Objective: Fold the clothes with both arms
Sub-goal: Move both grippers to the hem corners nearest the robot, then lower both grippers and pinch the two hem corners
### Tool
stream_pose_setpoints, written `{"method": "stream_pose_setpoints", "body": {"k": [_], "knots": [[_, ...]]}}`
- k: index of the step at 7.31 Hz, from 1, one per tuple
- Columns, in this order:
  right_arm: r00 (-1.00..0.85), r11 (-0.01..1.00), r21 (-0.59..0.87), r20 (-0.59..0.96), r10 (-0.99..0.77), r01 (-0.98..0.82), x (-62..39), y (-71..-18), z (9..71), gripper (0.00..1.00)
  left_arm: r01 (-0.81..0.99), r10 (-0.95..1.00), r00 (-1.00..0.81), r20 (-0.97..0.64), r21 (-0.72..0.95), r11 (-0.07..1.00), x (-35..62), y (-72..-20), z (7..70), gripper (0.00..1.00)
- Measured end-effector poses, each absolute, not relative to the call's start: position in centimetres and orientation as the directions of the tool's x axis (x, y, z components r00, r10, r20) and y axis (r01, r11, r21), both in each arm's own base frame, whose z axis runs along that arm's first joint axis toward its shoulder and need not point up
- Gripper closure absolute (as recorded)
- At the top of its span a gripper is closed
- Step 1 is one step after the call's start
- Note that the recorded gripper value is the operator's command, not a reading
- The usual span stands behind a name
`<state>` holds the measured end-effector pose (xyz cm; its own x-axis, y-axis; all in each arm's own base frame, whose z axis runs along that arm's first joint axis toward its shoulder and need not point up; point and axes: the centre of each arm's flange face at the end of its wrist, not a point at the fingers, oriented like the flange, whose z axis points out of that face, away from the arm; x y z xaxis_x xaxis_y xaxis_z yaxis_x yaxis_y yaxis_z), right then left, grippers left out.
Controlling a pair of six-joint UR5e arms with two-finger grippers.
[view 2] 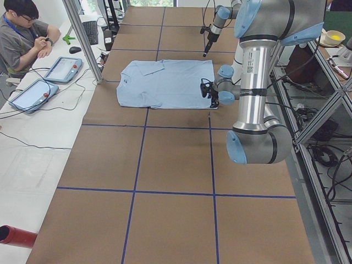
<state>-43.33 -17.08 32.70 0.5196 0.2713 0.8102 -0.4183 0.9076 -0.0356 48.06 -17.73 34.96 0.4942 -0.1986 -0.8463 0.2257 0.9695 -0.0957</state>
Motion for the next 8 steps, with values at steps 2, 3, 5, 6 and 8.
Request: {"method": "stream_pose_setpoints", "body": {"k": [2,3,5,6,8], "knots": [[0.516,0.907,-0.037,0.812,0.271,-0.419,-43.3,-17.0,32.6,0.23,0.206,-0.203,0.502,-0.841,-0.112,0.972,48.8,-15.7,35.2,0.29],[0.515,0.907,-0.037,0.813,0.271,-0.418,-43.3,-17.0,32.5,0.23,0.201,-0.206,0.505,-0.838,-0.117,0.972,48.9,-15.3,35.3,0.30],[0.513,0.907,-0.038,0.815,0.270,-0.419,-43.3,-17.0,32.4,0.23,0.202,-0.212,0.507,-0.835,-0.124,0.972,49.0,-15.0,35.4,0.30],[0.512,0.907,-0.037,0.815,0.270,-0.419,-43.3,-17.0,32.3,0.23,0.202,-0.213,0.510,-0.833,-0.124,0.971,49.0,-15.0,35.5,0.30],[0.511,0.907,-0.037,0.816,0.270,-0.420,-43.3,-17.0,32.3,0.23,0.204,-0.213,0.514,-0.831,-0.123,0.971,49.0,-15.1,35.7,0.30]]}}
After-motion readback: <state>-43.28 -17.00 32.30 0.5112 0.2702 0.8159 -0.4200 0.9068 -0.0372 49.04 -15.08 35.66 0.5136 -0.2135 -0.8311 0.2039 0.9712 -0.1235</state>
